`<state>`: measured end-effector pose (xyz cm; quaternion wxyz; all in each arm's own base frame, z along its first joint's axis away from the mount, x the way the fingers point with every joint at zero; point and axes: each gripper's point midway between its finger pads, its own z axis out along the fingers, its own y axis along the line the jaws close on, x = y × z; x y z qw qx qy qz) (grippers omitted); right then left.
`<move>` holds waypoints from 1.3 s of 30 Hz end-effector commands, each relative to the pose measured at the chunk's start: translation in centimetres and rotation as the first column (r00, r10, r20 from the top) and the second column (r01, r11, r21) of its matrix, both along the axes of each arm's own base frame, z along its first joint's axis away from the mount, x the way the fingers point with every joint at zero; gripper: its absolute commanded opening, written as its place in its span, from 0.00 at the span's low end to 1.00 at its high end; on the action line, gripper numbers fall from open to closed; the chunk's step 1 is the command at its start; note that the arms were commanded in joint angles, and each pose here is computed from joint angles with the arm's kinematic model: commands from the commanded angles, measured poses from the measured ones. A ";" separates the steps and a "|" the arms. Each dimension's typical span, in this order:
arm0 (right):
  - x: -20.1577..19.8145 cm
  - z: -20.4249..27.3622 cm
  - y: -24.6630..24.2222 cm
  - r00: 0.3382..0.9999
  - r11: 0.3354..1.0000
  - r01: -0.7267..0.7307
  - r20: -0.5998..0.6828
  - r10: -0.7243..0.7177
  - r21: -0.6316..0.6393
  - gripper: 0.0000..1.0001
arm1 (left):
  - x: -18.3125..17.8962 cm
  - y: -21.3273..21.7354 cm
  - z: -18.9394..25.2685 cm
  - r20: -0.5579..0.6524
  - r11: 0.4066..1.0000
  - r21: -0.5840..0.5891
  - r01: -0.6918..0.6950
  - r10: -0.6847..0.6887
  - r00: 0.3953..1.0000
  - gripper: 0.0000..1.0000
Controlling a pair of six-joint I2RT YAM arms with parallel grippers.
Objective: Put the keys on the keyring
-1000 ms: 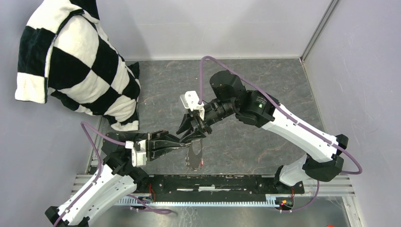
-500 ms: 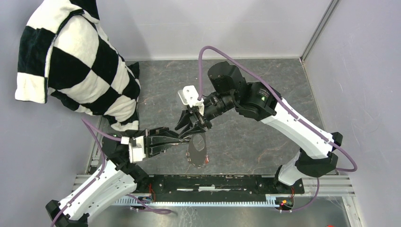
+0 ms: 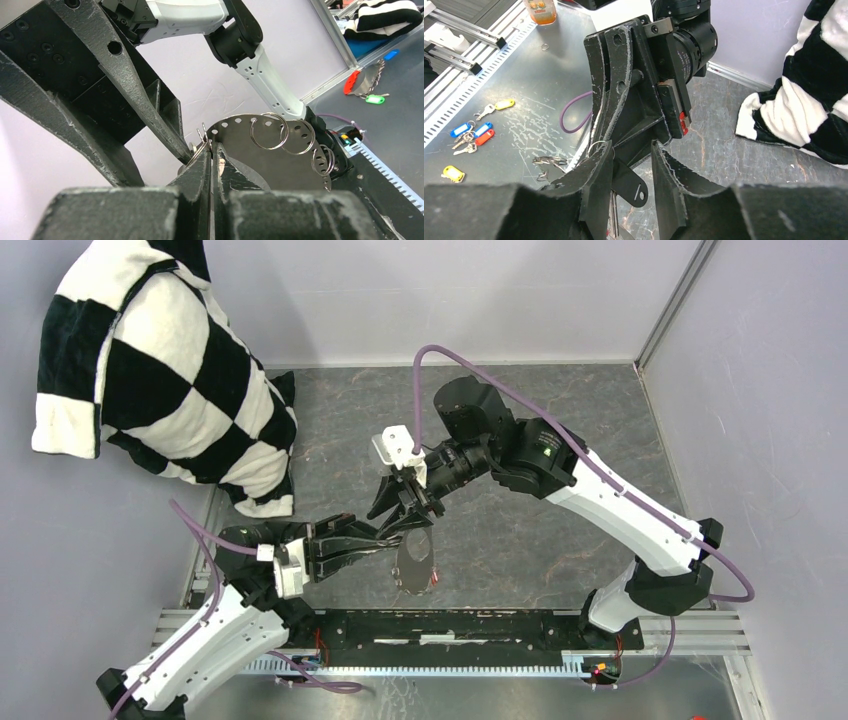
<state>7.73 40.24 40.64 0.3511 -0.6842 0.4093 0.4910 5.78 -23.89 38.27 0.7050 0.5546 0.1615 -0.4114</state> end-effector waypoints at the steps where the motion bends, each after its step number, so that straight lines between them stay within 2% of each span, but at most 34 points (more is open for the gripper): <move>1: 2.4 -1.5 2.1 0.995 0.997 0.080 0.058 -0.080 0.008 0.41 | -0.5 0.3 1.2 0.104 0.999 -0.043 -0.016 0.020 0.994 0.02; 8: 2.3 -1.1 1.8 0.994 0.996 0.091 0.053 -0.091 0.014 0.44 | -0.6 0.5 0.9 0.095 0.999 -0.042 -0.022 0.026 0.995 0.02; 17: 2.2 -0.5 1.3 0.993 0.993 0.114 0.040 -0.115 0.036 0.45 | -0.8 0.7 0.8 0.156 0.998 -0.052 -0.034 0.042 0.987 0.02; 39: 2.2 1.3 0.4 0.995 0.991 0.092 0.019 -0.094 0.101 0.49 | -0.9 0.9 1.4 0.162 0.997 -0.063 -0.036 0.046 0.986 0.02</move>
